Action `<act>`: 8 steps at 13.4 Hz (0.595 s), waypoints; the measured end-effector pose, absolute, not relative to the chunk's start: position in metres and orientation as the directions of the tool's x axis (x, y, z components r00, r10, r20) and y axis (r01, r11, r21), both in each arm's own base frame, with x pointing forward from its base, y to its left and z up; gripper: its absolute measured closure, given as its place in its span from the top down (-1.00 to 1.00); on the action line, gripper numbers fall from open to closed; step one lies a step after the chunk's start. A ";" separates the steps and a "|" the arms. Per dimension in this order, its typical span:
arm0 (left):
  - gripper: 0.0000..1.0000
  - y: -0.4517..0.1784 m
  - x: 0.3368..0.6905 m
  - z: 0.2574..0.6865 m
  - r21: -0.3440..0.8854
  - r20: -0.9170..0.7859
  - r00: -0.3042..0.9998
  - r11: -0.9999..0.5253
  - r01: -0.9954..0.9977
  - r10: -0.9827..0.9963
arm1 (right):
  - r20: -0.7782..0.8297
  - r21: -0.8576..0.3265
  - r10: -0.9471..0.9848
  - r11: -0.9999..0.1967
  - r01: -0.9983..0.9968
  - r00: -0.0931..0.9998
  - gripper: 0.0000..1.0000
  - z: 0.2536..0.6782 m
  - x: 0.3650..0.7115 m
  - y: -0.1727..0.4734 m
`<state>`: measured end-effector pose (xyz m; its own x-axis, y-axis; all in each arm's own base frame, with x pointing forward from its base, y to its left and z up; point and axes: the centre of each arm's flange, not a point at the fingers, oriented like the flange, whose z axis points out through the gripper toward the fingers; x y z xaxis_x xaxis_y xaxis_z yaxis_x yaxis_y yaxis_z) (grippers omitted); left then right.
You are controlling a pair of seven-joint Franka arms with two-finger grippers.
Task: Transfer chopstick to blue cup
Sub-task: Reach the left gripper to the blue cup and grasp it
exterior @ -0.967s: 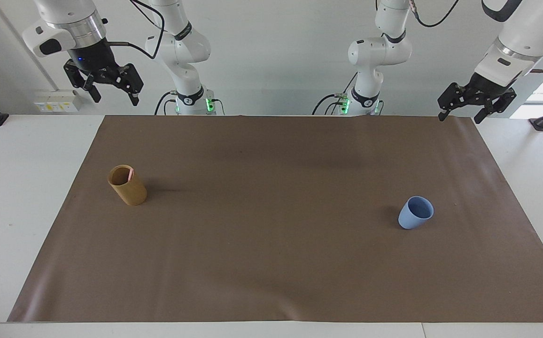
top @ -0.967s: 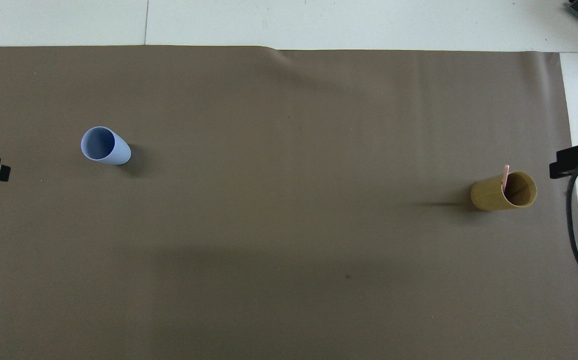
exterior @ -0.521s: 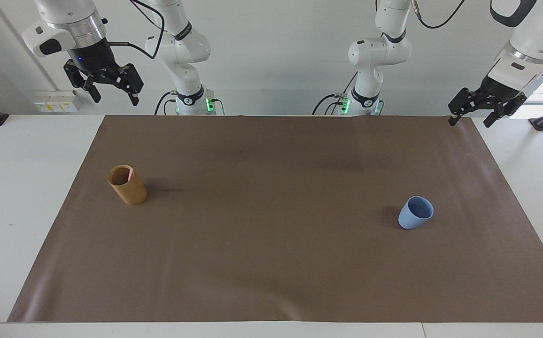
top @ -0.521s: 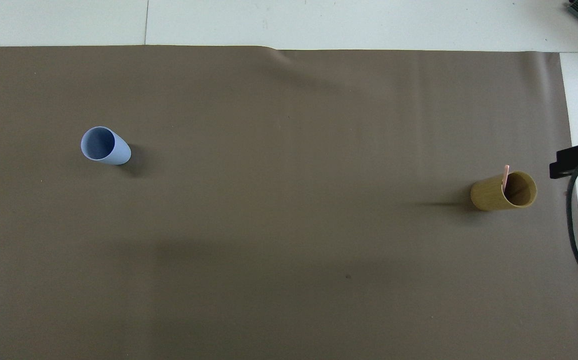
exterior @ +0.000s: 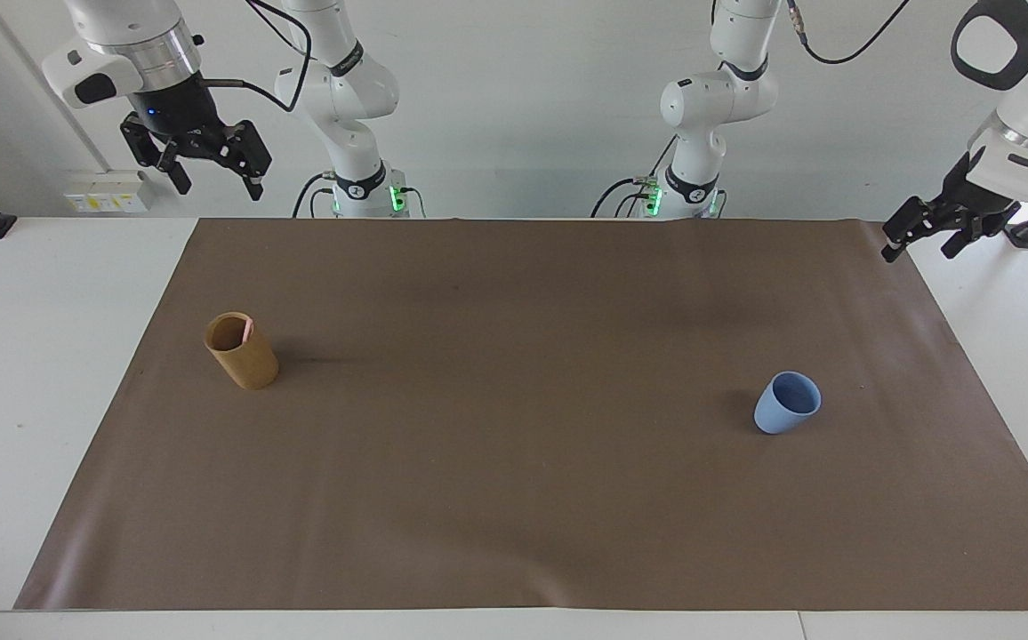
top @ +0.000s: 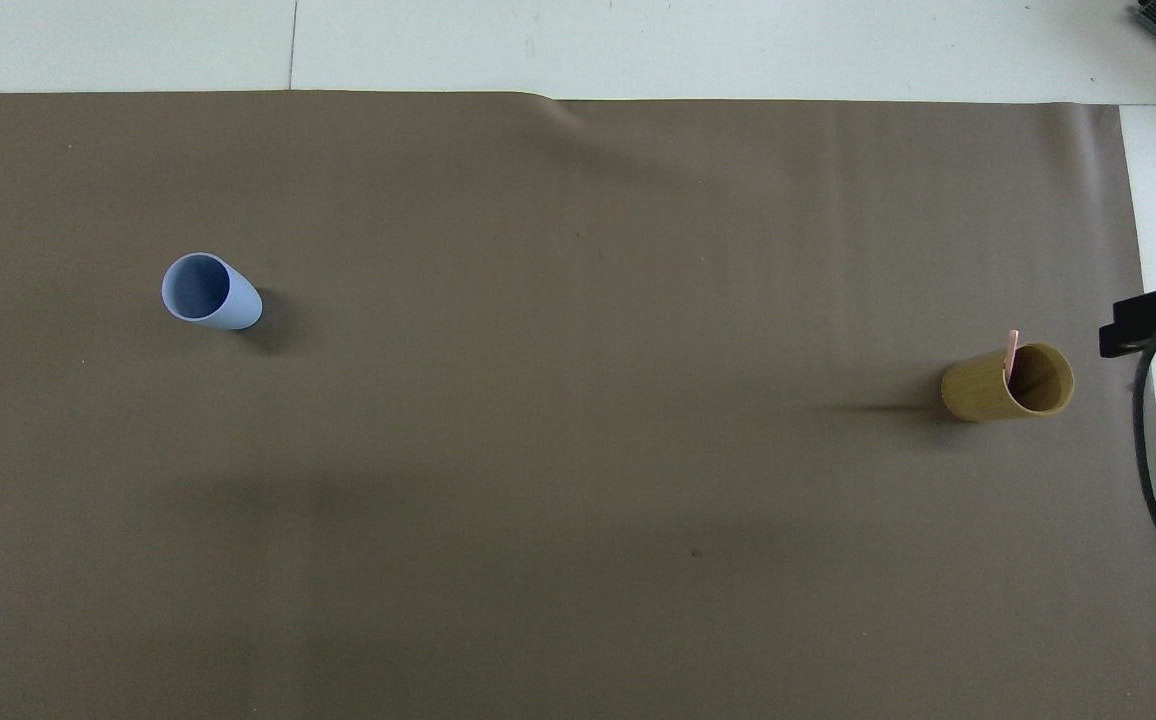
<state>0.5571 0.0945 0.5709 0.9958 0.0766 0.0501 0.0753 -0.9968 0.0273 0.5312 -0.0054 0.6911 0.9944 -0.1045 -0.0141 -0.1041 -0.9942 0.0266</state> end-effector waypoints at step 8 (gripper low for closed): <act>1.00 0.019 0.589 0.439 0.050 0.064 0.961 -0.962 0.268 0.271 | -0.014 0.027 -0.107 -0.994 -0.107 0.994 1.00 0.691 0.531 -0.007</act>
<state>0.5893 0.0191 0.4390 0.9606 0.2706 0.0643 0.2677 -0.9622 0.0505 0.5312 -0.0068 0.6911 0.9942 -0.1070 -0.0141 -0.1066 -0.9939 0.0266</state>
